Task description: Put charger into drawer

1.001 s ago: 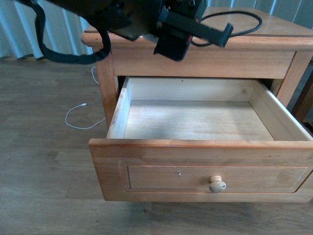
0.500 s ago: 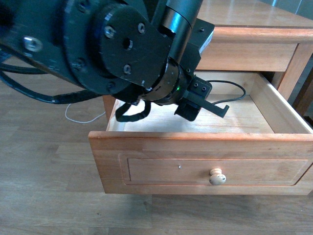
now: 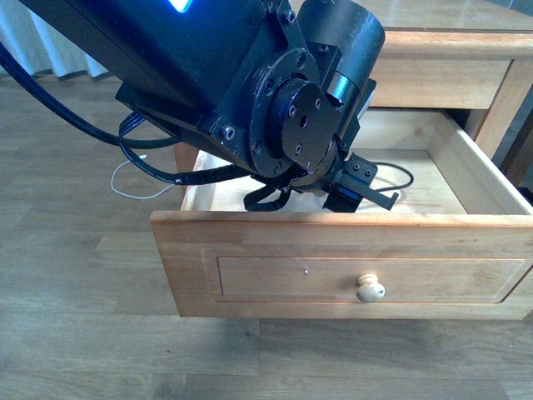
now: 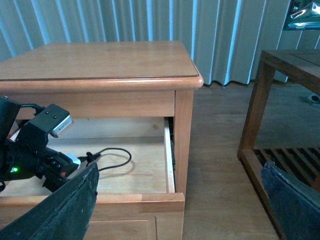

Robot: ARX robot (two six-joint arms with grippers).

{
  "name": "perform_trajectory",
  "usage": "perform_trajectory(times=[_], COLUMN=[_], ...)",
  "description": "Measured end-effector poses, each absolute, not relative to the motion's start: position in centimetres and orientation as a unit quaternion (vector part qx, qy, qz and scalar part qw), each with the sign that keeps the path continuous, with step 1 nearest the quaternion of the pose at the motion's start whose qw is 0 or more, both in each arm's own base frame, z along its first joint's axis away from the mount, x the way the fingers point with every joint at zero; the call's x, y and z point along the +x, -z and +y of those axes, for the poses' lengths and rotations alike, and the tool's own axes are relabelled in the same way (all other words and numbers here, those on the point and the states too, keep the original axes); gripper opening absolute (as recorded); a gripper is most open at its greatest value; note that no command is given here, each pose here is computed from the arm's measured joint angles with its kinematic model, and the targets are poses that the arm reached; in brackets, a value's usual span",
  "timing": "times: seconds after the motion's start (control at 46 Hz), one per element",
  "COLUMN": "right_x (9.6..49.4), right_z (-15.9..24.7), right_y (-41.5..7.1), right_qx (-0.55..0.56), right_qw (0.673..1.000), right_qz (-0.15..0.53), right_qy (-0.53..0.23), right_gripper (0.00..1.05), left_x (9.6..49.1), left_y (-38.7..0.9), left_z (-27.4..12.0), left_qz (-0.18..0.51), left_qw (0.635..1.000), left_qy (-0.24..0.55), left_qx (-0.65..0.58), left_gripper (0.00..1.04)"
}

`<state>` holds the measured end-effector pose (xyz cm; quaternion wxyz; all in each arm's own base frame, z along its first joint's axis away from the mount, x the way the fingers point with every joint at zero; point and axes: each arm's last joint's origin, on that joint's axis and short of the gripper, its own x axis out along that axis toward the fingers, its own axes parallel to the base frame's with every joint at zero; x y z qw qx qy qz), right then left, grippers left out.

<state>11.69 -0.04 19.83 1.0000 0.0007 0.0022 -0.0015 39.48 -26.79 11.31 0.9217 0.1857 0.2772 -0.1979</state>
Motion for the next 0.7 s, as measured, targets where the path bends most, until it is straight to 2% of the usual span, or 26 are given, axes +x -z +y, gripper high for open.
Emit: perform_trajectory(times=[0.174, 0.305, 0.479, 0.696], right_x=[11.7, 11.7, 11.7, 11.7], right_z=[0.0, 0.0, 0.0, 0.0], right_y=[-19.8, -19.8, -19.8, -19.8], right_qx=[0.000, 0.000, 0.001, 0.000], right_qw=[1.000, 1.000, 1.000, 1.000], right_qz=[0.002, 0.002, 0.002, 0.002], right_qy=[0.001, 0.002, 0.002, 0.002], right_gripper=[0.96, 0.96, 0.96, 0.96], left_x=[39.0, 37.9, 35.9, 32.7], left_y=[-12.5, -15.5, -20.6, -24.7], left_z=[-26.6, -25.7, -23.0, -17.8], left_qz=[0.252, 0.211, 0.153, 0.113], left_qw=[0.933, 0.949, 0.971, 0.985], left_qy=[0.175, 0.146, 0.101, 0.027], left_qx=[0.190, 0.181, 0.154, 0.129], left_gripper=[0.78, 0.99, 0.99, 0.99])
